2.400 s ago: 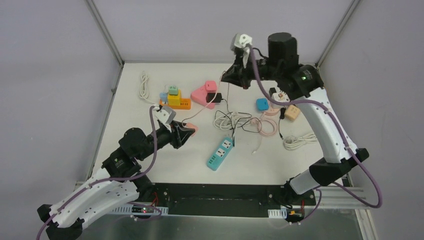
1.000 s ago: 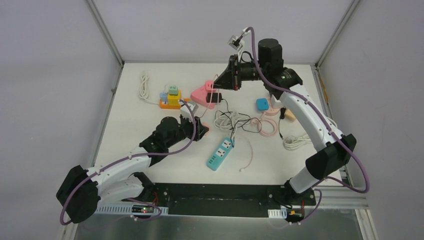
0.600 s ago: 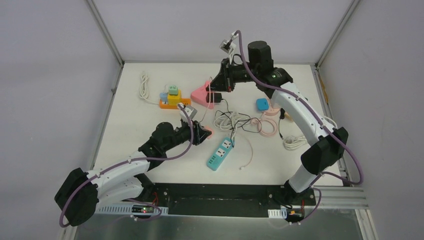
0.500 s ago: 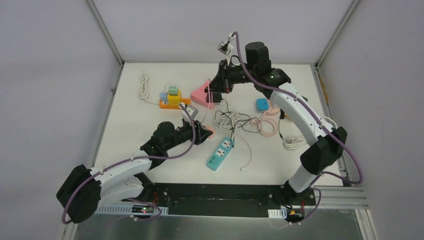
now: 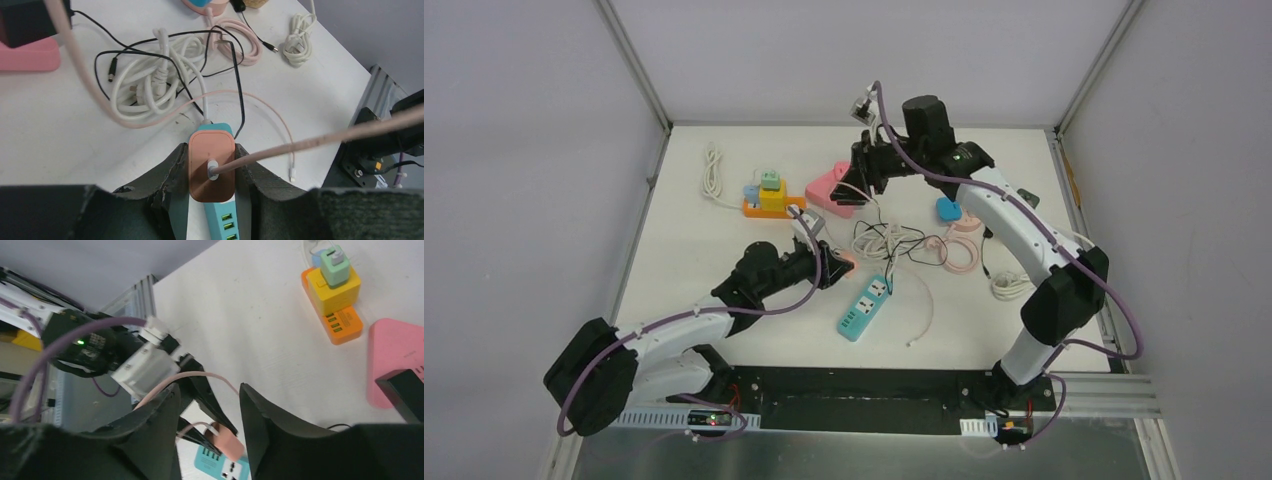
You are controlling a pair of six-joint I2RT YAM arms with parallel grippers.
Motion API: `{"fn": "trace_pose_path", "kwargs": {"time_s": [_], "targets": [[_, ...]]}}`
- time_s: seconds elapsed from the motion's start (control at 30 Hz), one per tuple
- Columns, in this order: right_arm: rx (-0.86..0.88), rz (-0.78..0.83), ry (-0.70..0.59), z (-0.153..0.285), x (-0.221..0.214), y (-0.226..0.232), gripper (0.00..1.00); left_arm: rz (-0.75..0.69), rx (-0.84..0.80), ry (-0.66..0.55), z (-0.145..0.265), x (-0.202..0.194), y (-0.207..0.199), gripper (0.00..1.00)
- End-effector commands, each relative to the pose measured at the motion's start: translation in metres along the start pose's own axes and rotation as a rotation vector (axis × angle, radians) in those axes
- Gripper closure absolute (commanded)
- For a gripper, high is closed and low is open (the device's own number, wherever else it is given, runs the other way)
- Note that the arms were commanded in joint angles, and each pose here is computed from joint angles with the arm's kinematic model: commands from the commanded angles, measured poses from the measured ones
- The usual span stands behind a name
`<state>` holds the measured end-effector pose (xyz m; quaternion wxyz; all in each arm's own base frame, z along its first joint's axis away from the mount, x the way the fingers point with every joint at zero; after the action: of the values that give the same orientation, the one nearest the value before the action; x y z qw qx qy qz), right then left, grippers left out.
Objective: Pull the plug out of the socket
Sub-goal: Place the plug at the center of the board.
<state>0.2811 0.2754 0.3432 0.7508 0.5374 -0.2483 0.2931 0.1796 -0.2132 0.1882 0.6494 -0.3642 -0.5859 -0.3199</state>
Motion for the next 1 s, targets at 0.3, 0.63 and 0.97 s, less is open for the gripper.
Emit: {"fn": "trace_pose_path", "kwargs": {"time_s": [0.3, 0.63, 0.97], "targets": [[-0.301, 0.127, 0.223, 0.021, -0.043, -0.068, 0.11, -0.01, 0.385, -0.047, 0.067, 0.03, 0.014, 0.91], [-0.281, 0.132, 0.436, -0.008, -0.088, -0.1, 0.13, -0.031, 0.463, -0.07, 0.097, 0.042, 0.012, 0.92], [-0.295, 0.183, 0.605, -0.056, -0.12, -0.11, 0.23, -0.075, 0.524, -0.187, 0.128, 0.094, 0.006, 0.95]]}}
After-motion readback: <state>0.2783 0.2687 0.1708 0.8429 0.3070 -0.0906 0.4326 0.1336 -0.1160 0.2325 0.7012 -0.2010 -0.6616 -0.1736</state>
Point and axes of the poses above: each gripper's point midway between its finger pads, its own z axis back along the fingers, its own y axis along the line the jaws close on, x = y × z, the point moved 9 cm from there along z, back along the fingers, and after that the axes turned 15 degrees about -z, right-handed, at the moved point
